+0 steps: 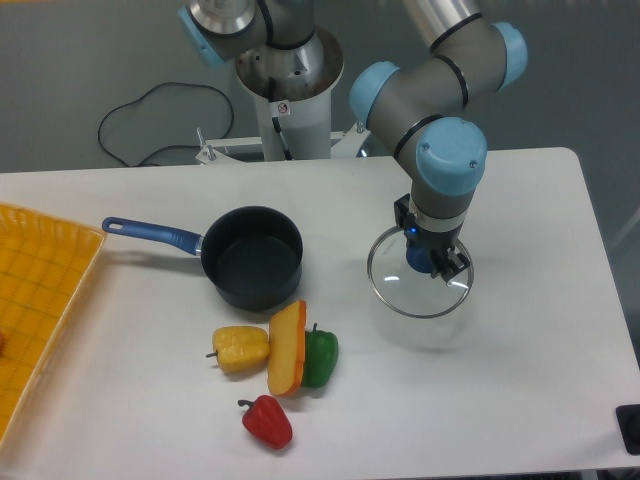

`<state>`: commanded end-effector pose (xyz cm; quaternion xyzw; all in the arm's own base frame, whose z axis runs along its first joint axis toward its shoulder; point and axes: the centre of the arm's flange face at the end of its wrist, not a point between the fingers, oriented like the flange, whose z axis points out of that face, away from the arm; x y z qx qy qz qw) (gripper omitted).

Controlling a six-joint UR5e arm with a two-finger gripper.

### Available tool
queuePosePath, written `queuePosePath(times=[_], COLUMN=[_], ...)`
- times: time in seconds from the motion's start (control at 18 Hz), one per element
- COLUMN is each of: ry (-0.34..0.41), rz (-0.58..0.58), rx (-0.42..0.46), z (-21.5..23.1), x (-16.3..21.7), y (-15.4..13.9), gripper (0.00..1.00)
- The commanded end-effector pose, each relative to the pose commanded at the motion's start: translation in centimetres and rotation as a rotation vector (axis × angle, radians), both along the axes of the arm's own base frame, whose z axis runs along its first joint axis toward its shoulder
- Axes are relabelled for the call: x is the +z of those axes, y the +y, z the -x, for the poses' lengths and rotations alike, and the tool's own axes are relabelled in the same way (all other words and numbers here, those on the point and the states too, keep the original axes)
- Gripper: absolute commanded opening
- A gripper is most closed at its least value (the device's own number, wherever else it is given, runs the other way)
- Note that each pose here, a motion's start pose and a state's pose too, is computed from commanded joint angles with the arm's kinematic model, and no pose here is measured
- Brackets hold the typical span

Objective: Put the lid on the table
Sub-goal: 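Lower the clear glass lid held by its knob down onto the table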

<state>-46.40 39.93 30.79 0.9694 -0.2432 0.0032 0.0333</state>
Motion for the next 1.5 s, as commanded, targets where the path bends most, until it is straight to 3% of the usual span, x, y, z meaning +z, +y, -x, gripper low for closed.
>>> queuePosePath(times=[0.56, 0.89, 1.5], ry=[-0.001, 0.021, 0.010], rz=[-0.005, -0.016, 0.005], rx=[-0.004, -0.026, -0.025], z=[0.2, 0.7, 0.8], x=[-1.3, -4.3, -6.5], y=[0.7, 2.6, 2.4], gripper=[0.42, 0.42, 0.42])
